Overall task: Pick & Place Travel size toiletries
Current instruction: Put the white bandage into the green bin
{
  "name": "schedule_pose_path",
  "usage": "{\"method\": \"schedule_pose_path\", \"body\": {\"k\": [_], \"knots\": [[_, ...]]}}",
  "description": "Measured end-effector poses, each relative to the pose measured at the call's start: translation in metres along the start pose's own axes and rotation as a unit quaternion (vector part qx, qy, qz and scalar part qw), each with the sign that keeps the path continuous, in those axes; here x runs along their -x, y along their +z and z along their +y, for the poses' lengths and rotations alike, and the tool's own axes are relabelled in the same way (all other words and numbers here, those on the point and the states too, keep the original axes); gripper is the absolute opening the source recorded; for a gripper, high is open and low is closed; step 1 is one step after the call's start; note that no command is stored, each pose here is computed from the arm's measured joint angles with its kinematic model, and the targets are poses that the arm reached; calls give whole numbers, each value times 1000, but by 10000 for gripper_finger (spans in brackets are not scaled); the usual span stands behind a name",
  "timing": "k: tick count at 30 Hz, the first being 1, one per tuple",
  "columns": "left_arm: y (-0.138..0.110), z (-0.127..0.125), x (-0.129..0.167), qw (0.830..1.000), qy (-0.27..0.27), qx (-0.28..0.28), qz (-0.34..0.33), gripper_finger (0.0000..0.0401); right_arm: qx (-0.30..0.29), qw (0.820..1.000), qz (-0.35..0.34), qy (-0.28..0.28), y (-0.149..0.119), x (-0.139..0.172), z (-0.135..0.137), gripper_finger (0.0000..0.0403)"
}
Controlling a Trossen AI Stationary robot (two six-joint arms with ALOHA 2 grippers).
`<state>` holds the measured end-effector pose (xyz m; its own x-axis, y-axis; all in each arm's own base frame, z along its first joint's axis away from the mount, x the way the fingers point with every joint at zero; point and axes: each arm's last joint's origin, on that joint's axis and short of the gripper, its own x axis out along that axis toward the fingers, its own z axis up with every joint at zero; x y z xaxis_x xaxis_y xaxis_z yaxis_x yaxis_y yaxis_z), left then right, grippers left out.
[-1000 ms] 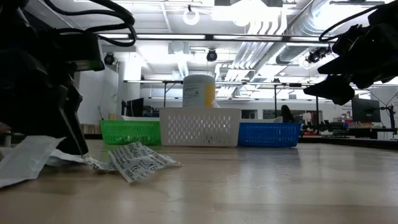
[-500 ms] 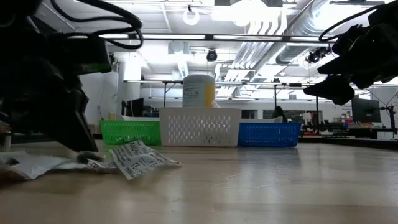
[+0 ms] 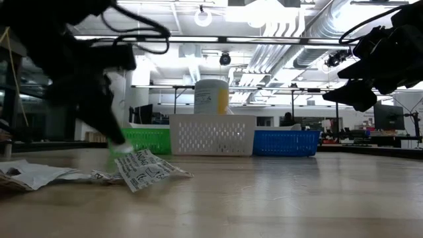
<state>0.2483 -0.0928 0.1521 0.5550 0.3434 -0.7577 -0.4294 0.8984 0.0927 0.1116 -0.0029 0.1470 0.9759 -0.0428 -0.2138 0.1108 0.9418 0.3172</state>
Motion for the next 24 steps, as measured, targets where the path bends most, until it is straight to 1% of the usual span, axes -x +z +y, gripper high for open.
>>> {"method": "schedule_pose_path", "body": {"k": [3,6,11,14,20,22,24], "knots": [[13,20,5,999,42,16,-18,1,0,1000,0,0,0,0,0,346],[26,38,9,996,70,30,-39,1,0,1000,0,0,0,0,0,346],[45,72,11,986,142,55,-72,1,0,1000,0,0,0,0,0,346],[52,93,8,978,181,81,-68,0,0,1000,0,0,0,0,0,346],[60,126,-10,963,236,118,-51,0,0,1000,0,0,0,0,0,346],[60,134,-16,960,250,121,-40,2,0,1000,0,0,0,0,0,346],[61,139,-22,963,248,104,-24,14,0,1000,0,0,0,0,0,346]]}}
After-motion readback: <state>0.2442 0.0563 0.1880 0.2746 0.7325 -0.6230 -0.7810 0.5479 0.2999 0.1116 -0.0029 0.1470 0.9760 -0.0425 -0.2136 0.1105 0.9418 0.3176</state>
